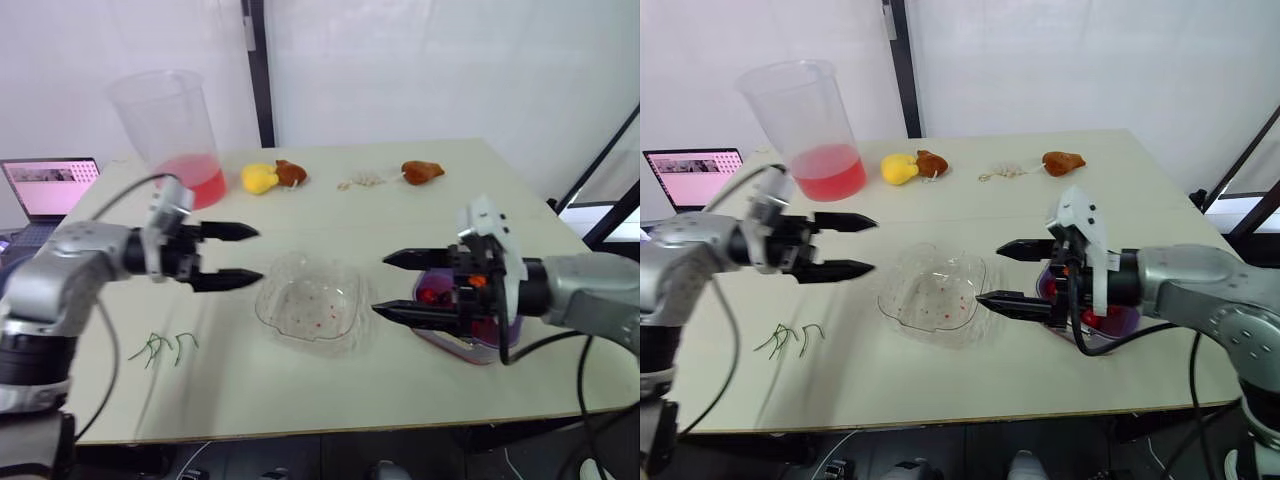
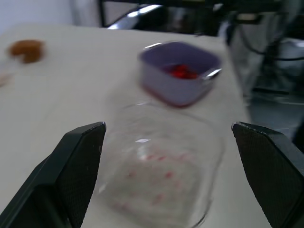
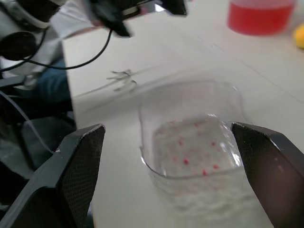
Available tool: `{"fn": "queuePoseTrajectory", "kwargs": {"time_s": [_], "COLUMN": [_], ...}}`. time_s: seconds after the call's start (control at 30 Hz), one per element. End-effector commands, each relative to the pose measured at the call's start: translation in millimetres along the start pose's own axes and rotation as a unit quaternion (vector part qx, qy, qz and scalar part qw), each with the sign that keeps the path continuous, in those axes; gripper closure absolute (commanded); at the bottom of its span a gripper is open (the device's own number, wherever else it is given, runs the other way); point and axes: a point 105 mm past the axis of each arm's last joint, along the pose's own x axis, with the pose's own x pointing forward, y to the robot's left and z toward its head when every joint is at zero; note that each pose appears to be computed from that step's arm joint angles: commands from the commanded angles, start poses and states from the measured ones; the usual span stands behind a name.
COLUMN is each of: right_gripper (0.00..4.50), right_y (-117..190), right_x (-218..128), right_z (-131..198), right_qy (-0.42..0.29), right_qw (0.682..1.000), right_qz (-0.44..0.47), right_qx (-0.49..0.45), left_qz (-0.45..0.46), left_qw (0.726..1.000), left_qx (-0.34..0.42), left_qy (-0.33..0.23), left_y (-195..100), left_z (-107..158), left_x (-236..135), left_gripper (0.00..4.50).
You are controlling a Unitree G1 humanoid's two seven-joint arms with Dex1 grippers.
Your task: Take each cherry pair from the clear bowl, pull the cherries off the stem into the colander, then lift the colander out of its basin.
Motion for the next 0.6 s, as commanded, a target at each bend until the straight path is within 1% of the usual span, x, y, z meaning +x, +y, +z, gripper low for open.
{"fn": "queuePoseTrajectory", "kwargs": {"time_s": [0.03,0.17,0.2,0.3,0.37,0.43,0.5,0.6], "right_gripper": [0.0,0.0,0.0,0.0,0.0,0.0,0.0,0.0], "right_y": [-2,-15,-17,-13,-4,5,13,17], "right_x": [-26,-72,-90,-124,-142,-151,-154,-155], "right_z": [2,-28,-41,-66,-77,-84,-89,-88], "right_qy": [0.002,0.052,0.076,0.116,0.124,0.129,0.136,0.136], "right_qw": [0.997,0.976,0.964,0.939,0.928,0.923,0.921,0.923], "right_qz": [-0.079,-0.21,-0.249,-0.312,-0.335,-0.342,-0.343,-0.34], "right_qx": [-0.008,0.03,0.048,0.084,0.106,0.116,0.122,0.117], "left_qz": [-0.039,-0.095,-0.11,-0.131,-0.137,-0.142,-0.143,-0.138], "left_qw": [0.998,0.994,0.992,0.989,0.988,0.987,0.987,0.987], "left_qx": [0.04,0.047,0.051,0.061,0.066,0.067,0.064,0.062], "left_qy": [-0.015,-0.021,-0.02,-0.022,-0.028,-0.035,-0.042,-0.048], "left_y": [-1,-5,-7,-9,-10,-11,-13,-13], "left_z": [18,18,18,19,23,27,30,31], "left_x": [14,38,44,54,59,63,65,67], "left_gripper": [0.05,0.05,0.05,0.05,0.05,0.05,0.05,0.05]}}
